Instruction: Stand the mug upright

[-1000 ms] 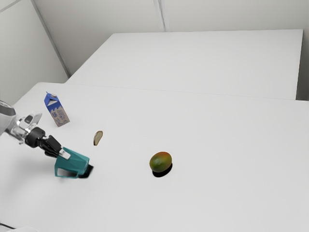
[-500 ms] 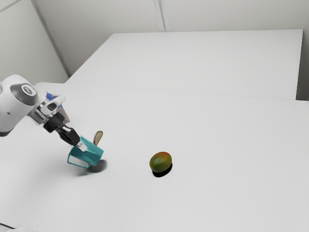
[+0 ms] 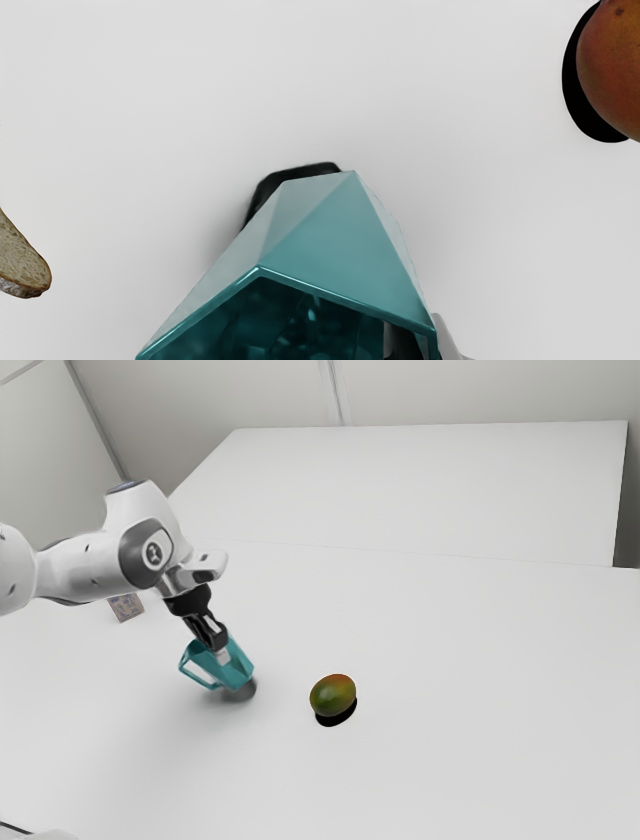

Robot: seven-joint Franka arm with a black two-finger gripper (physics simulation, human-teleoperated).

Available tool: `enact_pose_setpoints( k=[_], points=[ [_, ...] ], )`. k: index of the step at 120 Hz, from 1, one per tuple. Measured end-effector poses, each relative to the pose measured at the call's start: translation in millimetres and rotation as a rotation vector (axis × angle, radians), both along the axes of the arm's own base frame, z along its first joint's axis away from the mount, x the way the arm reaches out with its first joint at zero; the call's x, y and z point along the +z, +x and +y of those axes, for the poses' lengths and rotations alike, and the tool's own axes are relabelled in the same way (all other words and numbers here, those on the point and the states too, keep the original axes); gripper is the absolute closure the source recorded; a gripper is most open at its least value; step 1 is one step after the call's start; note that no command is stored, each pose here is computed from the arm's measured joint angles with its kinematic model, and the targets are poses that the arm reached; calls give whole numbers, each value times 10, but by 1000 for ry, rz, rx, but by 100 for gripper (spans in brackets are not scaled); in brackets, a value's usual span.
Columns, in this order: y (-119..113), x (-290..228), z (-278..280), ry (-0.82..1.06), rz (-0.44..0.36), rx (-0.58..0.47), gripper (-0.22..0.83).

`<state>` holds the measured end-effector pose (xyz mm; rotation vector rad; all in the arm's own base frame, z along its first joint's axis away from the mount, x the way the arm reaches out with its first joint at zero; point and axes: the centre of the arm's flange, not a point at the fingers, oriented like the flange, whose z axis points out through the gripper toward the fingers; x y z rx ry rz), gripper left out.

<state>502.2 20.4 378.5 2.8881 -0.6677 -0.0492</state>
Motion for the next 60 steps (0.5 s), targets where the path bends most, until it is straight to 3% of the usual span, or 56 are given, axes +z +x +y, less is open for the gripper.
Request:
enact_pose_setpoints(
  k=[60],
  points=[
    [-15,-149,-469,127,-15,118,78]
  ],
)
